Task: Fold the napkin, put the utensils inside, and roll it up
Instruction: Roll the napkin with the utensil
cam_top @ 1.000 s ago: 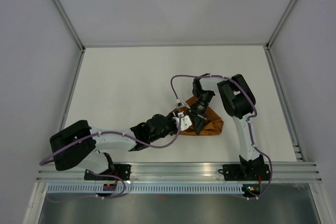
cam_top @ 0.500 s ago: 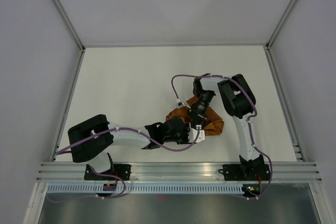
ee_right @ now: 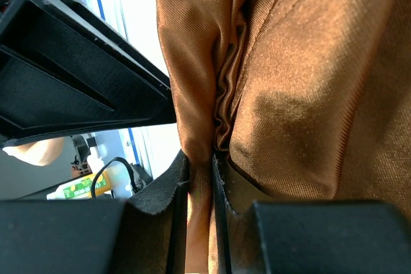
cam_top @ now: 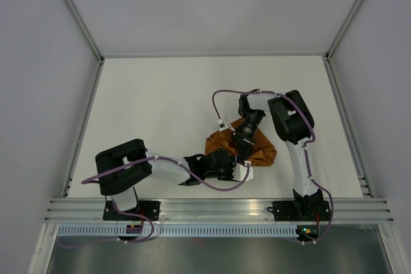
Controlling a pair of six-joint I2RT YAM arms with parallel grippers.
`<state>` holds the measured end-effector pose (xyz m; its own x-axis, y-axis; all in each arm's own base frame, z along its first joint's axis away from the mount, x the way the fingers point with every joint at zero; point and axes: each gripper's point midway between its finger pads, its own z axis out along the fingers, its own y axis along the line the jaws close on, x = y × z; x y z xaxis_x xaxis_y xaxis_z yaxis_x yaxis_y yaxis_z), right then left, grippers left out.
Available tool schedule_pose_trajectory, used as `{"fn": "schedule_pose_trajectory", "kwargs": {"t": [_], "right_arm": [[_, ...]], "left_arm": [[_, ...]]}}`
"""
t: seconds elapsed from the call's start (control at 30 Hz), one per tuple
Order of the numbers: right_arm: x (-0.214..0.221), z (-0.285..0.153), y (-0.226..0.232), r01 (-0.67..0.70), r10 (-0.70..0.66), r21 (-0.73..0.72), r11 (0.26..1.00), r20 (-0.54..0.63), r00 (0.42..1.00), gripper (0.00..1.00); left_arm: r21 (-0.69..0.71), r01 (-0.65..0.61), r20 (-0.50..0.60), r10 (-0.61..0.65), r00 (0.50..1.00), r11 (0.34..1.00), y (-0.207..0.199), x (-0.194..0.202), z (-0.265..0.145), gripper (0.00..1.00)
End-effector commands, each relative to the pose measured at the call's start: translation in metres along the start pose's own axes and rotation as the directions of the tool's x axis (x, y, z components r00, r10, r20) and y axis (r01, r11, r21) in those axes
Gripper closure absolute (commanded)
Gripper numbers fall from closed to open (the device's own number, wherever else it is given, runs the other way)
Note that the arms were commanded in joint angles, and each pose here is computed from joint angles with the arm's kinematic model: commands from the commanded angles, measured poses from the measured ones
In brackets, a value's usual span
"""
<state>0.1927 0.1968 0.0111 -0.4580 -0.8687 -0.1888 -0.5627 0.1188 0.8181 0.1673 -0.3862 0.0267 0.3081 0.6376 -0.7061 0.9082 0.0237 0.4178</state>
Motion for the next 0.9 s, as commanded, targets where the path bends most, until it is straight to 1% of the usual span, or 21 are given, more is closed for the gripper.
{"fn": "schedule_pose_trajectory", "kwargs": {"t": [0.0,0.13,0.23,0.33,0.37,0.53,0.7,0.77,0.8,0.87], "right_arm": [[0.009,0.002,-0.066,0.159,-0.144,0.169,0.973,-0.095,0.985,0.88],[0.011,0.002,-0.067,0.157,-0.142,0.168,0.973,-0.098,0.985,0.88],[0.011,0.003,-0.067,0.157,-0.142,0.168,0.973,-0.098,0.985,0.88],[0.011,0.002,-0.067,0.156,-0.141,0.169,0.973,-0.097,0.985,0.88],[0.011,0.003,-0.067,0.155,-0.14,0.169,0.973,-0.099,0.985,0.88],[0.012,0.003,-0.068,0.151,-0.135,0.172,0.973,-0.102,0.986,0.88],[0.012,0.002,-0.068,0.151,-0.135,0.174,0.973,-0.102,0.986,0.88],[0.012,0.002,-0.068,0.151,-0.135,0.174,0.973,-0.102,0.986,0.88],[0.012,0.002,-0.068,0.15,-0.134,0.175,0.973,-0.102,0.986,0.88],[0.011,0.002,-0.068,0.151,-0.135,0.176,0.973,-0.101,0.986,0.88]], "left_arm": [[-0.118,-0.078,0.007,0.08,0.997,0.99,0.026,-0.005,0.0,0.48],[-0.176,-0.093,0.022,0.098,0.995,0.98,0.036,-0.01,-0.006,0.48],[-0.2,-0.123,-0.007,0.124,0.992,0.972,0.041,-0.005,-0.003,0.48],[-0.23,-0.135,-0.008,0.137,0.991,0.964,0.046,-0.004,-0.001,0.48],[-0.245,-0.132,0.007,0.138,0.99,0.961,0.048,-0.008,-0.001,0.48],[-0.253,-0.136,0.016,0.145,0.989,0.958,0.05,-0.01,-0.001,0.47],[-0.166,-0.136,0.036,0.144,0.989,0.977,0.035,-0.012,0.004,0.47],[-0.11,-0.136,0.023,0.14,0.99,0.985,0.025,-0.008,0.006,0.47],[-0.088,-0.133,0.041,0.137,0.99,0.987,0.023,-0.014,0.008,0.48],[-0.046,-0.137,0.018,0.138,0.99,0.989,0.016,-0.008,0.012,0.48]]}}
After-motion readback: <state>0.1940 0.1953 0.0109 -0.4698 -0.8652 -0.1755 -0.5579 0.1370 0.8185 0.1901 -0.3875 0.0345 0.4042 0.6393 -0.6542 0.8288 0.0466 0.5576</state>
